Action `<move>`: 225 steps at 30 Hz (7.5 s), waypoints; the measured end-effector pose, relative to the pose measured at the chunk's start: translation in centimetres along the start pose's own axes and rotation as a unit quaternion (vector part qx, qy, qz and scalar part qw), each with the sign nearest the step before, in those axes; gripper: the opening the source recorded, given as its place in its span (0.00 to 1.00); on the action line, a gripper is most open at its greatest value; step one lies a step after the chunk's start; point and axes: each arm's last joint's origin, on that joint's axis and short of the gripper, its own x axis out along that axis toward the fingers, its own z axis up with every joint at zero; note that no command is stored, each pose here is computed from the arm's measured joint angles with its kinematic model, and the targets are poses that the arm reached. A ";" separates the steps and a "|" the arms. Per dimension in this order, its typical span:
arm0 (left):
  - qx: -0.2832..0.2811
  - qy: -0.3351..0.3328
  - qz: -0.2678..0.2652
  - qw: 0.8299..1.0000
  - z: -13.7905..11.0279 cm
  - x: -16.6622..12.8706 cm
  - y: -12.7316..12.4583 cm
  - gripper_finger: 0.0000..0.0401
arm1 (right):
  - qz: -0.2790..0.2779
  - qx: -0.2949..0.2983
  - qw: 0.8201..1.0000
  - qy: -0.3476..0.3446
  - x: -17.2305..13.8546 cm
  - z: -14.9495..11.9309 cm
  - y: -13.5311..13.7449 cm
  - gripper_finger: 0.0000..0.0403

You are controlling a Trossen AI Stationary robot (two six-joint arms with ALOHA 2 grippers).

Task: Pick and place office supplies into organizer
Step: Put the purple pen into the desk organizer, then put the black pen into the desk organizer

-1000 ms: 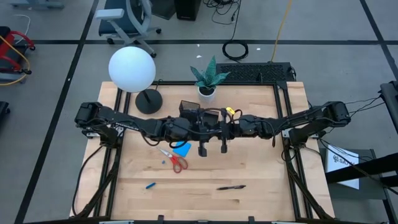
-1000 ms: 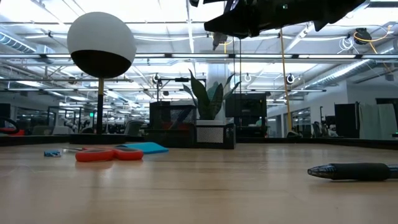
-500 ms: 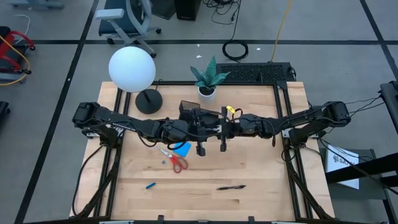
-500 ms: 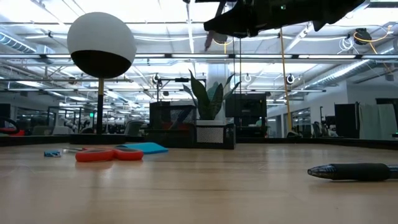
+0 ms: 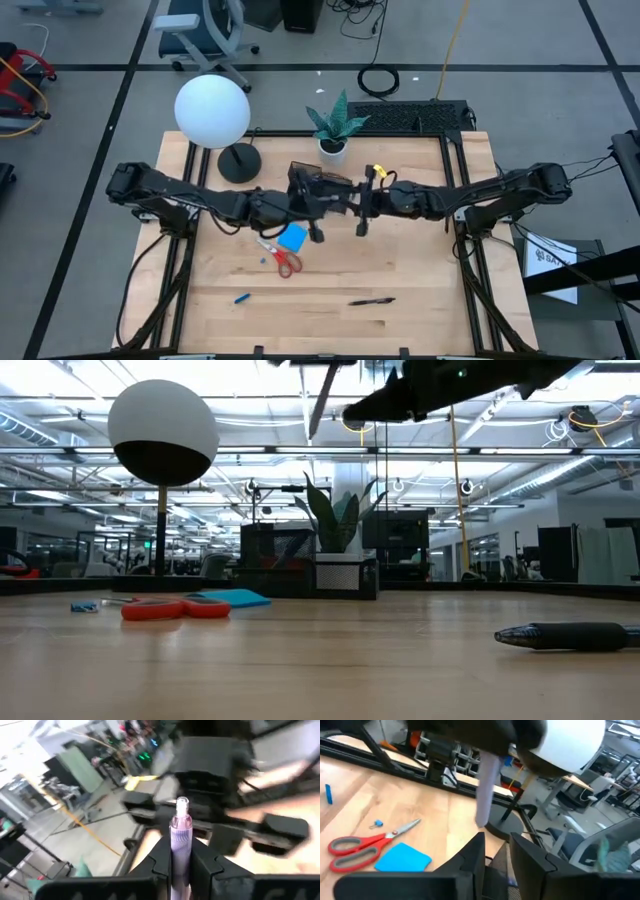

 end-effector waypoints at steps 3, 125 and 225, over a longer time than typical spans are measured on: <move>-0.023 -0.007 0.010 1.000 -1.4 -0.5 1.5 0.09 | -0.001 0.002 1.000 -0.003 -0.8 0.5 -0.4 0.19; -0.204 -0.110 0.022 0.973 -14.3 -3.2 8.1 0.47 | 0.149 0.017 0.988 -0.046 -2.4 1.4 0.2 0.18; -0.191 -0.059 0.024 0.980 -15.2 -3.1 7.7 0.47 | 0.277 0.042 0.808 0.518 0.9 0.9 22.4 0.18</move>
